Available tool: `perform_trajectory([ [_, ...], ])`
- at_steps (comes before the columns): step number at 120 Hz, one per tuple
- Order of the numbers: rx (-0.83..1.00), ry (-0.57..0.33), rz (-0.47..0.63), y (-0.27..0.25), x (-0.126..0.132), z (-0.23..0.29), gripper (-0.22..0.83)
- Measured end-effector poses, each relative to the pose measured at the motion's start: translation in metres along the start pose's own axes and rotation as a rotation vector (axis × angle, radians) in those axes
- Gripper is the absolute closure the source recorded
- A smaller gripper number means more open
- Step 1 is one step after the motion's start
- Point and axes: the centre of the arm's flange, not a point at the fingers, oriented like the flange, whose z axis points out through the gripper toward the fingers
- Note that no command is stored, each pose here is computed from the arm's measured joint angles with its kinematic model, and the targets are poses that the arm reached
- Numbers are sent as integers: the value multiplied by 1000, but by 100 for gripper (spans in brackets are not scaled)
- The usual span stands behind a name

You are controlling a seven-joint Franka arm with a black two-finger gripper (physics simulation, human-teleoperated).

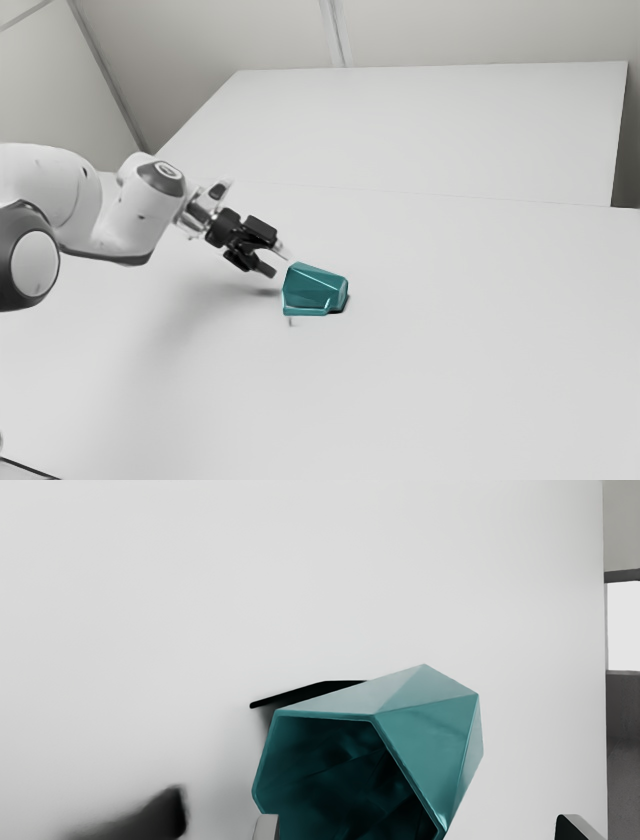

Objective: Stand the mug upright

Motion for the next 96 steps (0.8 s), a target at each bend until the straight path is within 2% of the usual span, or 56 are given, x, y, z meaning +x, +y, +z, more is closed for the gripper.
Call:
perform_trajectory([
  [48, -105, 31, 25, 3, -9, 42, 2],
  [56, -115, 35, 24, 2, -11, 46, 12],
  [69, -122, 44, 34, 2, -10, 47, 39],
  [77, -123, 49, 42, 2, -10, 46, 52],
  [85, -123, 52, 52, 3, -9, 45, 60],
  [96, -121, 56, 69, 4, -8, 44, 65],
])
